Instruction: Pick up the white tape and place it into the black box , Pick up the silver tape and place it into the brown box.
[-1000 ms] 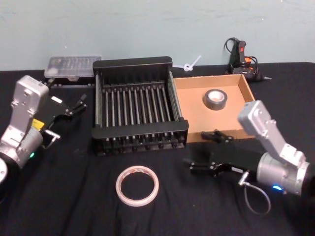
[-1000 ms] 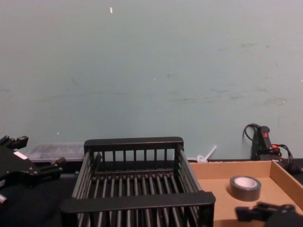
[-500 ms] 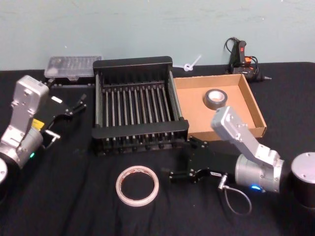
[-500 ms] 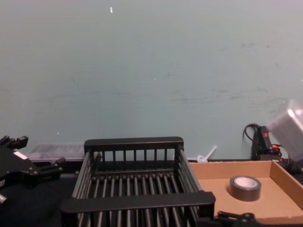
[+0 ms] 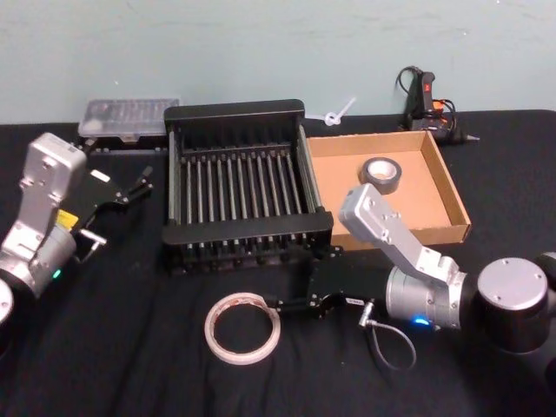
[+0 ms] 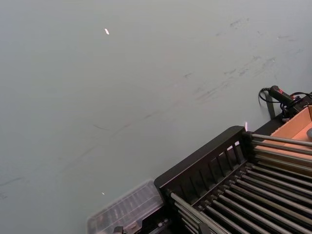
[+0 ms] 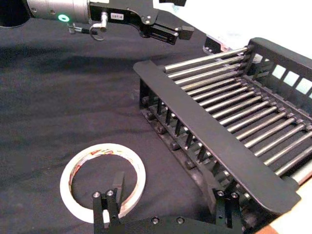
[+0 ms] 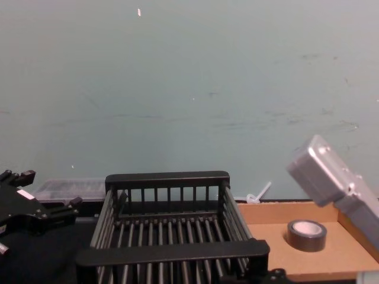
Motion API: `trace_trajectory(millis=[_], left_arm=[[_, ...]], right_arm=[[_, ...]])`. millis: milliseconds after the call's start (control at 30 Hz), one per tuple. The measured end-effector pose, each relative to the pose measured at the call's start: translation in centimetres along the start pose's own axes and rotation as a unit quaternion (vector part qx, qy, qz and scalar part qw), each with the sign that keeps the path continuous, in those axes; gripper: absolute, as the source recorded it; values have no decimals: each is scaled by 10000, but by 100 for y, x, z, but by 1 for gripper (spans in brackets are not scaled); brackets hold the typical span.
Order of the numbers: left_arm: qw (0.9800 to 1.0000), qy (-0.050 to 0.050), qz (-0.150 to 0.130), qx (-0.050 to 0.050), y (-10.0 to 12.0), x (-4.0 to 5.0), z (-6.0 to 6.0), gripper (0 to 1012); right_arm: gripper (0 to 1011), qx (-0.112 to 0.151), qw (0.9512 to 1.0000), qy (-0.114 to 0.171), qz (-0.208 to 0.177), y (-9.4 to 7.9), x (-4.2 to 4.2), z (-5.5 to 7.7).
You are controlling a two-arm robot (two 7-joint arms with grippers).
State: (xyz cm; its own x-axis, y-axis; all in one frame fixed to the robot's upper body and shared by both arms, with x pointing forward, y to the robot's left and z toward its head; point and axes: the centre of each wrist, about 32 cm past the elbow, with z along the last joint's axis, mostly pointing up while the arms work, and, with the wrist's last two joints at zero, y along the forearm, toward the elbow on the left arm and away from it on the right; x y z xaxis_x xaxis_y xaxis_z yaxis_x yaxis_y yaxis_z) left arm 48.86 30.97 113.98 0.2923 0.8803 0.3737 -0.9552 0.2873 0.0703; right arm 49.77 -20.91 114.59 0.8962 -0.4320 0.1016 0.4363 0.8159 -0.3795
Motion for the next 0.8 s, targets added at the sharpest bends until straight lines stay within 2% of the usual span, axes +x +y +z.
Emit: trace_trajectory(millis=[400, 800], left_arm=[[10000, 0, 0, 0, 0, 0, 0, 1001], [10000, 0, 0, 0, 0, -1, 0, 1001]], right_arm=[[1000, -132, 9999, -16, 18, 157, -5, 14], [1000, -421, 9989, 35, -192, 299, -32, 57]])
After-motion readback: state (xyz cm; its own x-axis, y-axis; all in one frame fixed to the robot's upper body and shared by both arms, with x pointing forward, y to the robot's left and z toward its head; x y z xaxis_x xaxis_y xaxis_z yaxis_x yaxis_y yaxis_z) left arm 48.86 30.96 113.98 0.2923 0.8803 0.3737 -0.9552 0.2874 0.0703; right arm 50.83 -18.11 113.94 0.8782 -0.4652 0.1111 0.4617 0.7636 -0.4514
